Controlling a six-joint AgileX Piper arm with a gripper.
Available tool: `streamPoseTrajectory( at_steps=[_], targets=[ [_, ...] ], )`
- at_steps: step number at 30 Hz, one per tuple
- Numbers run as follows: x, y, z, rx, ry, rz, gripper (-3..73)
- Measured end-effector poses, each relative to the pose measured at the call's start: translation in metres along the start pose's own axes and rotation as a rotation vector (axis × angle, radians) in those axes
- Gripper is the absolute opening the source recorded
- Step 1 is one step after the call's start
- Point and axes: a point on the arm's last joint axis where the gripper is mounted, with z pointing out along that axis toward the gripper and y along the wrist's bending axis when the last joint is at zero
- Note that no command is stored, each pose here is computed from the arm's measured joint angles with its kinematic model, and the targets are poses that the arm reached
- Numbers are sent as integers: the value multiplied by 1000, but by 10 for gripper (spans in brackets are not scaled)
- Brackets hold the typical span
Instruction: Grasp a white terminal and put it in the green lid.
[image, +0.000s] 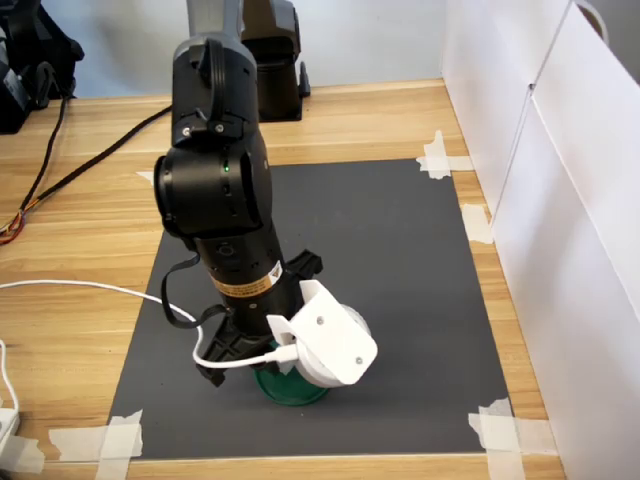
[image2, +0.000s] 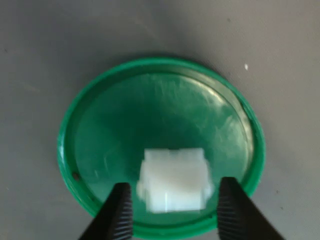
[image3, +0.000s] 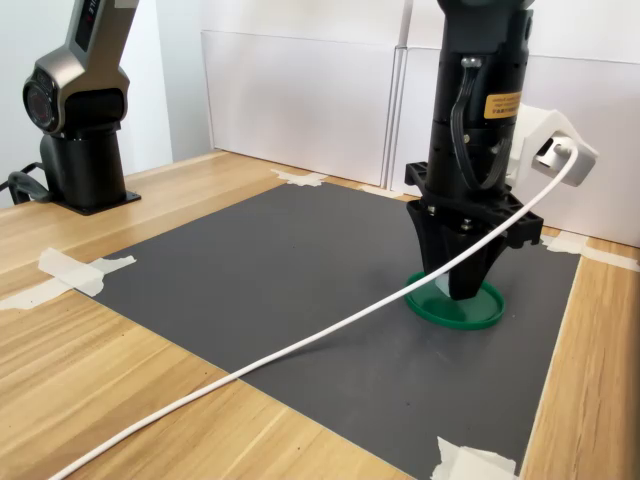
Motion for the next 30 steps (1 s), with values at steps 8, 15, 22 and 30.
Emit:
streamPoseTrajectory(
  at_steps=[8, 15, 22, 30],
  targets=[
    [-2, 1, -23, 21, -63, 30, 510],
    [7, 4, -131, 168, -334, 139, 396],
    [44, 27, -239, 336, -546, 207, 43],
    [106, 69, -283, 500, -727, 507, -18]
  ],
)
